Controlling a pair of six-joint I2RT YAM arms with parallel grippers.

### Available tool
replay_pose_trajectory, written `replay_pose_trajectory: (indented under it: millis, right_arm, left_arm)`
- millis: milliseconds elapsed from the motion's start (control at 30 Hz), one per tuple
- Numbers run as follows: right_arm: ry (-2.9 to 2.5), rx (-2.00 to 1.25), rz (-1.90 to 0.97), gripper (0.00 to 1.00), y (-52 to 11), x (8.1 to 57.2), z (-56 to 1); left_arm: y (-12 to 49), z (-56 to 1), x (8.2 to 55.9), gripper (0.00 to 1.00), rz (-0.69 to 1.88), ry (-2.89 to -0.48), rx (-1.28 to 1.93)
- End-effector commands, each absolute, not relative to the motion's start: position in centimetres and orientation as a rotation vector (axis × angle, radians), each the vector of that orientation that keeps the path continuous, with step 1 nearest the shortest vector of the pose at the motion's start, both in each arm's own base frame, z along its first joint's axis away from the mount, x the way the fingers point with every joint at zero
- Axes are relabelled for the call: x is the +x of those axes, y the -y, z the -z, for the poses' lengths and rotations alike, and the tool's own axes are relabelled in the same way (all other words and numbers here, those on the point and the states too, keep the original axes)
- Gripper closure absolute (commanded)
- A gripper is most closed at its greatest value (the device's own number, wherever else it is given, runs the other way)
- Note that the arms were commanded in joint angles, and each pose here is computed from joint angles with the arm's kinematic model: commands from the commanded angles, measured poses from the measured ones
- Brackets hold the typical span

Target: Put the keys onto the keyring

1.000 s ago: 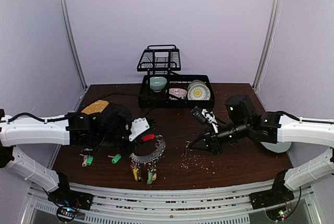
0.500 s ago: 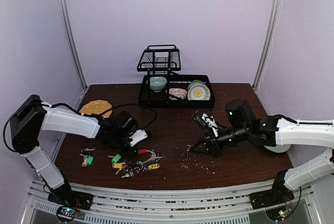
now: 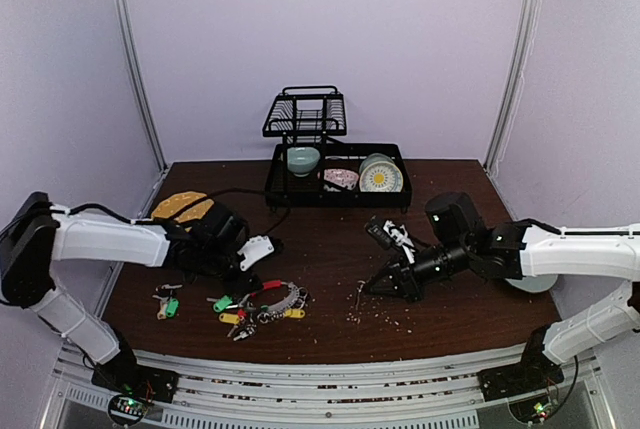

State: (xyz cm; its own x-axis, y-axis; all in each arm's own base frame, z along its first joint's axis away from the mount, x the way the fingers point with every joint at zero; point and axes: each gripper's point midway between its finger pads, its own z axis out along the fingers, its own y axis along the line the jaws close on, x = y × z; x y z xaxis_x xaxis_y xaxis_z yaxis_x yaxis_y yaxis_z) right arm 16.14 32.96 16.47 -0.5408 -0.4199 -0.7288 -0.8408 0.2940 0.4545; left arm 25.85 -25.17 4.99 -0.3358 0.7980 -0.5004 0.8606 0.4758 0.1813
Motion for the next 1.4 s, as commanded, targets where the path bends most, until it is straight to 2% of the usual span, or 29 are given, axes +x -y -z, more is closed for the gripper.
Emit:
replay_pose_trajectory:
  millis: [0, 100, 167, 300, 367, 433, 533, 667, 867, 1033, 1367]
  right_arm:
    - [-2.037, -1.130, -1.203, 1.00, -33.2, 16.1, -17.6]
    - [-2.026, -1.129, -1.210, 1.00, -33.2, 16.0, -17.7]
    - [-2.020, -1.132, -1.215, 1.00, -33.2, 15.9, -17.7]
    - [-2.010, -1.140, -1.218, 1.00, -33.0, 15.7, -17.6]
    - [-2.002, -1.138, -1.219, 1.00, -32.9, 15.6, -17.8]
    - [-1.991, -1.134, -1.224, 1.00, -32.7, 15.4, -17.9]
    - [-1.981, -1.126, -1.227, 1.00, -32.5, 15.2, -17.9]
    - [-1.981, -1.128, -1.220, 1.00, -32.3, 15.2, -17.6]
    - [-1.984, -1.128, -1.211, 1.00, -32.1, 15.2, -17.5]
    - [-1.988, -1.120, -1.204, 1.00, -31.9, 15.2, -17.6]
    - [-1.987, -1.114, -1.214, 1.00, -31.9, 15.3, -17.7]
  left_arm:
    - [31.4, -13.0, 20.5, 0.48, 0.362, -1.660, 1.602]
    - [32.8, -9.7, 14.2, 0.62, 0.341, -1.482, 1.926]
    - [32.4, -7.1, 12.9, 0.64, 0.339, -1.507, 2.050]
    - [33.3, -4.9, 14.7, 0.61, 0.203, -1.560, 2.140]
    - [34.3, -4.8, 17.1, 0.59, 0.124, -1.622, 2.057]
    - [35.0, -5.0, 18.1, 0.63, 0.238, -1.725, 1.986]
    - [34.9, -5.7, 18.7, 0.68, 0.415, -1.758, 1.920]
    - [34.7, -6.7, 20.5, 0.66, 0.570, -1.783, 1.887]
    - [34.8, -4.9, 21.8, 0.62, 0.564, -1.790, 1.964]
    - [35.2, -4.7, 21.7, 0.76, 0.586, -1.769, 1.989]
    - [34.1, -2.4, 22.6, 0.74, 0.472, -1.807, 2.030]
